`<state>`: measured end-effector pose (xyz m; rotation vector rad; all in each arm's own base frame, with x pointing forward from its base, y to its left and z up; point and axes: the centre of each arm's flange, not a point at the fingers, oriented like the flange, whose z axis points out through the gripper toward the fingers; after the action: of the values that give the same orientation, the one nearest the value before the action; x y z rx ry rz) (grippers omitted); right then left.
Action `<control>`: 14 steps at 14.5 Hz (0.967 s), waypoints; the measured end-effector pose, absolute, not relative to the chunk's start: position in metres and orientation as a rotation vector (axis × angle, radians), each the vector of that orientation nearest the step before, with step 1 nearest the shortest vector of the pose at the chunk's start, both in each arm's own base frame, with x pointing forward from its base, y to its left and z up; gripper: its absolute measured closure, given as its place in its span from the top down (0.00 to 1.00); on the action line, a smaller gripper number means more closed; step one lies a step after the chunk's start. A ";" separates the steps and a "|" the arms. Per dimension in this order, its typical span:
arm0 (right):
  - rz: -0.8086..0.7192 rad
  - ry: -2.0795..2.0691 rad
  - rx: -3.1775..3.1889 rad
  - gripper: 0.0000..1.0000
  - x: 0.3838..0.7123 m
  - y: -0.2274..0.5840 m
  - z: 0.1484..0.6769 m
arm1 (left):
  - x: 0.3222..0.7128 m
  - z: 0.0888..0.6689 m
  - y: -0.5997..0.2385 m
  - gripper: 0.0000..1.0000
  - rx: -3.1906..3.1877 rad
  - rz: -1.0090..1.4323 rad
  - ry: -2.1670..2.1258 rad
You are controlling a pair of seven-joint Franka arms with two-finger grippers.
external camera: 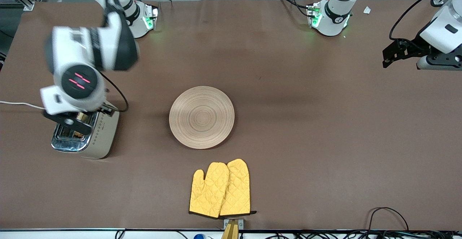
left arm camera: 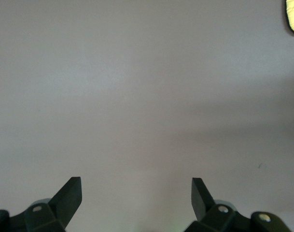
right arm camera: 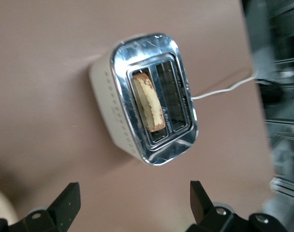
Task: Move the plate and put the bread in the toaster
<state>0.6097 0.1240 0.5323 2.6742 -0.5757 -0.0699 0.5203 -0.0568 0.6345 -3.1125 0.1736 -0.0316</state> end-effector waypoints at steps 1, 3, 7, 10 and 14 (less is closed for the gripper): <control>-0.029 -0.559 2.746 1.00 0.603 0.109 0.552 | 0.521 0.639 -0.057 1.00 -3.112 -0.046 0.181; 0.030 -0.485 2.850 1.00 0.589 0.073 0.575 | 0.521 0.644 -0.057 1.00 -3.112 -0.065 0.183; 0.002 -0.237 2.978 1.00 0.574 -0.012 0.591 | 0.522 0.646 -0.056 1.00 -3.113 -0.071 0.181; -0.003 -0.140 3.005 1.00 0.562 -0.057 0.607 | 0.524 0.646 -0.056 1.00 -3.114 -0.070 0.180; -0.001 -0.099 3.014 1.00 0.557 -0.054 0.615 | 0.527 0.646 -0.055 1.00 -3.115 -0.071 0.181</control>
<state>0.5567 -0.0543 0.6147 3.0141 -0.0987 -0.0006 0.5269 -0.0554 0.6456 -3.1154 0.1806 -0.0713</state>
